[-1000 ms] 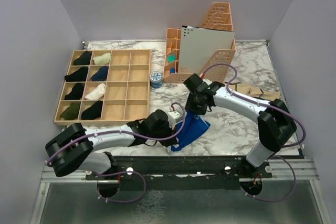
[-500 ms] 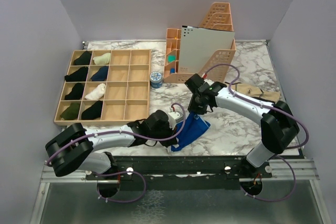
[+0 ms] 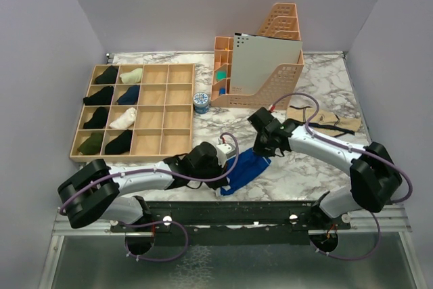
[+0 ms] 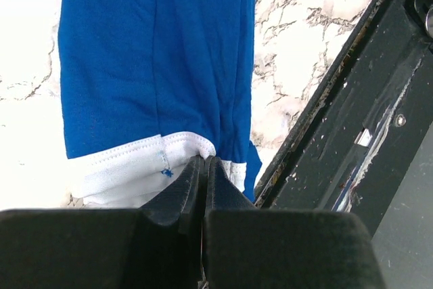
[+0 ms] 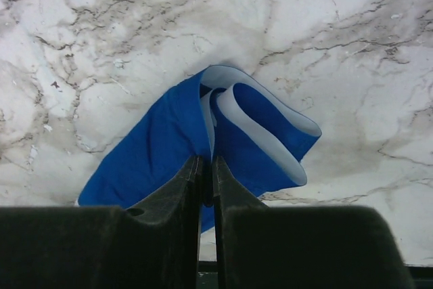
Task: Roll the underwear
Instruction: Fold the underwear at the center of the board.
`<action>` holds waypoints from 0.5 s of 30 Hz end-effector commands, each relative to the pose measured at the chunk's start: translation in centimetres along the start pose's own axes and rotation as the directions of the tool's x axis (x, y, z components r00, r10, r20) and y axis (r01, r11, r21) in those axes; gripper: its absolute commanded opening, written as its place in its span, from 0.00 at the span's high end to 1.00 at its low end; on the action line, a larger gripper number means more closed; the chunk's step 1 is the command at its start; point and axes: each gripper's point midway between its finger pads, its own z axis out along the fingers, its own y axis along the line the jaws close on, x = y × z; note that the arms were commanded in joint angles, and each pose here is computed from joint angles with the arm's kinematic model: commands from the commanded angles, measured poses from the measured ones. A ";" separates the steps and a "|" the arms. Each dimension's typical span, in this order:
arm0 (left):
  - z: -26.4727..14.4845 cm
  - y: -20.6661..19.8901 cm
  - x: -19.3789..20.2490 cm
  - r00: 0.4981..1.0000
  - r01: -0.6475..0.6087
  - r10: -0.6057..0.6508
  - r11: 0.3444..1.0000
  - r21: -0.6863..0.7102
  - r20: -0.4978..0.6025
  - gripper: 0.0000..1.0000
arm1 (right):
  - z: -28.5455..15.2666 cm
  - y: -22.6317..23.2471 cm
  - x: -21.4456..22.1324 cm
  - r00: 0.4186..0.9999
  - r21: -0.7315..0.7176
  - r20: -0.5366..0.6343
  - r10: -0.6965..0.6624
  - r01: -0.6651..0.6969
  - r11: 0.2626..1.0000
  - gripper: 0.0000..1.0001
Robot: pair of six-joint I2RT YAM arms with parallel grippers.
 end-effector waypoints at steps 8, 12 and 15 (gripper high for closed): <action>-0.9 -0.5 -0.8 0.999 -0.019 0.018 1.000 0.006 0.041 1.00 | -1.6 -0.8 -1.3 0.985 -0.164 0.172 -0.021 0.049 0.985 0.77; -1.4 -0.3 -0.5 0.999 -0.011 0.012 1.000 -0.011 0.044 1.00 | -2.2 -1.1 -1.6 0.977 -0.206 0.208 -0.039 0.083 0.975 0.79; -1.9 -0.1 -0.4 0.998 -0.008 0.010 1.000 -0.025 0.056 1.00 | -1.7 -1.9 -1.2 0.978 -0.207 0.203 -0.037 0.080 0.975 0.80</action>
